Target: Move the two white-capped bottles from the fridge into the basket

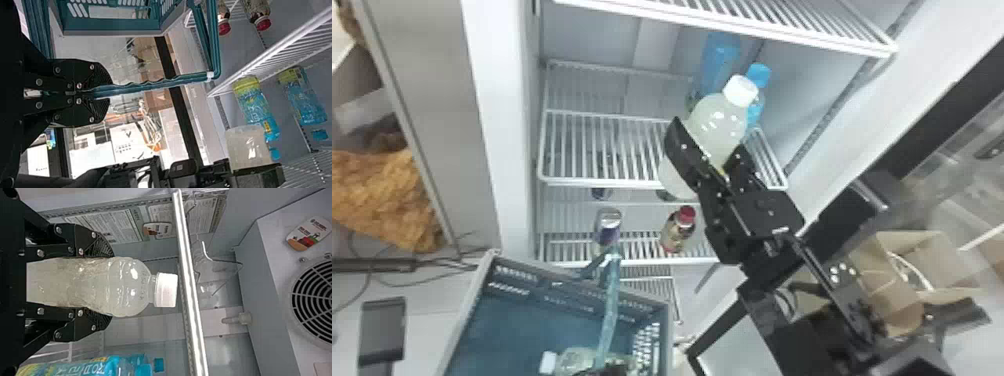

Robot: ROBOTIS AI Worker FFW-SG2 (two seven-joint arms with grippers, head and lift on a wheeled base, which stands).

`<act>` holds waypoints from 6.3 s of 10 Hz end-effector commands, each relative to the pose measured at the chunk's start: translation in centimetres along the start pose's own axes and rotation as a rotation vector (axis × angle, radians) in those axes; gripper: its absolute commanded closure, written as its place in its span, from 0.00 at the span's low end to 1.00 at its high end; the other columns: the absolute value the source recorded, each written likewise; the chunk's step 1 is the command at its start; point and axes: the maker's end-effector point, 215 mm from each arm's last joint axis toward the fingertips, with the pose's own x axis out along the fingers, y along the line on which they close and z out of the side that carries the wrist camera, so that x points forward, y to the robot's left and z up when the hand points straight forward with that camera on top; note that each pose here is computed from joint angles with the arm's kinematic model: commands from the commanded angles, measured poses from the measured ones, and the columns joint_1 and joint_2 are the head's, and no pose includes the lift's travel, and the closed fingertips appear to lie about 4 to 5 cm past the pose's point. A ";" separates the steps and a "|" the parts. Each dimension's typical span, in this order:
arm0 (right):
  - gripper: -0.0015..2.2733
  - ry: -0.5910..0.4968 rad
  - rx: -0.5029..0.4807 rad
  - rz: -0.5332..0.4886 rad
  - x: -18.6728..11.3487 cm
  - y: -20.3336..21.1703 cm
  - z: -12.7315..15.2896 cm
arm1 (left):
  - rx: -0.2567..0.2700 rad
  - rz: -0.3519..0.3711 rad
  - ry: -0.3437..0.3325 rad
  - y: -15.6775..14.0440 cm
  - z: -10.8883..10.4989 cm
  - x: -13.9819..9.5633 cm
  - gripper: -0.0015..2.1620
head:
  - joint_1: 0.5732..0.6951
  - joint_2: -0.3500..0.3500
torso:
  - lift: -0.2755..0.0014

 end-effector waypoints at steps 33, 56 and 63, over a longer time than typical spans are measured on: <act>0.03 0.751 0.057 0.287 -10.0 2.0 -18.5 | 0.013 0.009 -0.005 0.3 0.3 0.0 0.55 | 1.00 0.00 | 0.99; 0.00 -0.008 -0.111 -0.130 -5.1 -6.8 -3.4 | 0.015 0.002 0.013 0.0 -0.3 0.4 0.55 | 1.00 0.00 | 0.99; 0.01 -0.062 -0.067 -0.133 -5.2 -6.9 -3.6 | 0.018 0.003 0.021 0.0 -0.5 0.4 0.55 | 1.00 0.00 | 0.99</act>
